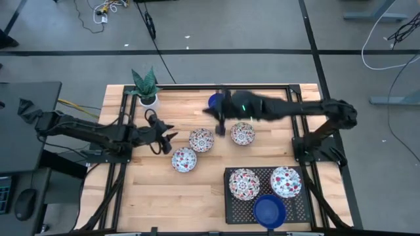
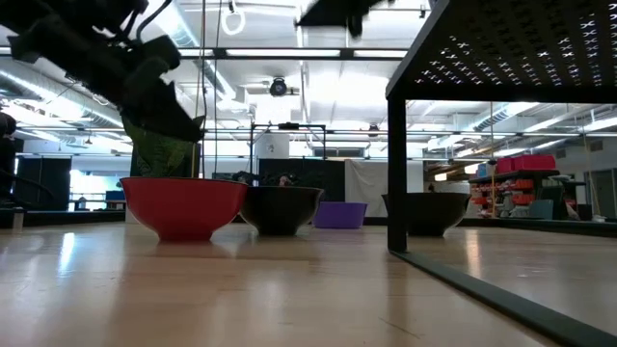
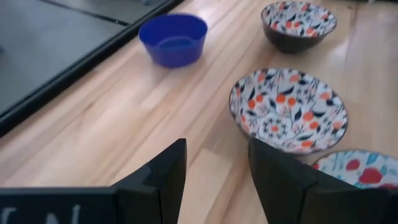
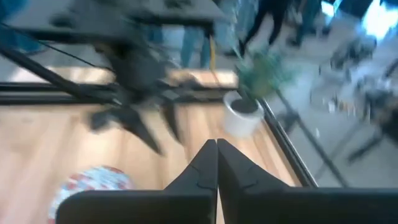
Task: Pick & Place Mini bowls
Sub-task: Stack the blue bowl on top of the stacked blue bowl on the shelf
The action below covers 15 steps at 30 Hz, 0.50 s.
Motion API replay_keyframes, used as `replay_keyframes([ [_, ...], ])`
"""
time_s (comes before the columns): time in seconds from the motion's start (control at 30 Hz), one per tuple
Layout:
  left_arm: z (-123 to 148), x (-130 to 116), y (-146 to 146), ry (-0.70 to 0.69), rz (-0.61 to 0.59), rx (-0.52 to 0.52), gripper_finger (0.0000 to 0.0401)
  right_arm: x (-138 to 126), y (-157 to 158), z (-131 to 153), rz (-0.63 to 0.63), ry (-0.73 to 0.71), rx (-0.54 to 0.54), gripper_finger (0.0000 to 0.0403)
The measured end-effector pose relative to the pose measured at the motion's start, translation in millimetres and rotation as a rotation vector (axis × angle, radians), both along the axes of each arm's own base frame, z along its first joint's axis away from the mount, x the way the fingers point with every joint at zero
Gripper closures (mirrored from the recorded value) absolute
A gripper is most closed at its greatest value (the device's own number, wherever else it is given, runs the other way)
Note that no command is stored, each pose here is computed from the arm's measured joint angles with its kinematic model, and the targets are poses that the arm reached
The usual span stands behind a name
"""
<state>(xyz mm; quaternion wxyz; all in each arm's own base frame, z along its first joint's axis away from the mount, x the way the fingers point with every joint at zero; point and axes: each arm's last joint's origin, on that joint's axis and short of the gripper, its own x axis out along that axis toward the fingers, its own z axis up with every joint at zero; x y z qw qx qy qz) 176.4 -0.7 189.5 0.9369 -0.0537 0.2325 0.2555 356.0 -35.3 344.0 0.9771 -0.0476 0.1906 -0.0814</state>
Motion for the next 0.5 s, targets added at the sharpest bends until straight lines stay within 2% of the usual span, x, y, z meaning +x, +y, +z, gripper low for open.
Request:
replay_keyframes([
  [0.1,-5.4,-1.8,0.1,0.016,0.000,0.001,0.0224,3.2,-39.5,-20.2,-0.020,0.081,0.078,0.0384],
  [0.2,-5.8,-1.8,0.1,0.015,0.000,0.001,0.0224,7.7,-63.5,-46.0,-0.038,0.185,0.133,0.0350],
  [0.37,-5.6,-1.6,0.1,0.012,0.000,0.001,0.0224,14.5,-76.9,-79.4,-0.043,0.326,0.146,0.0286],
  [0.5,-5.5,-1.6,0.1,0.011,-0.001,0.000,0.0224,21.1,-79.6,-101.0,-0.053,0.403,0.130,0.0250],
])
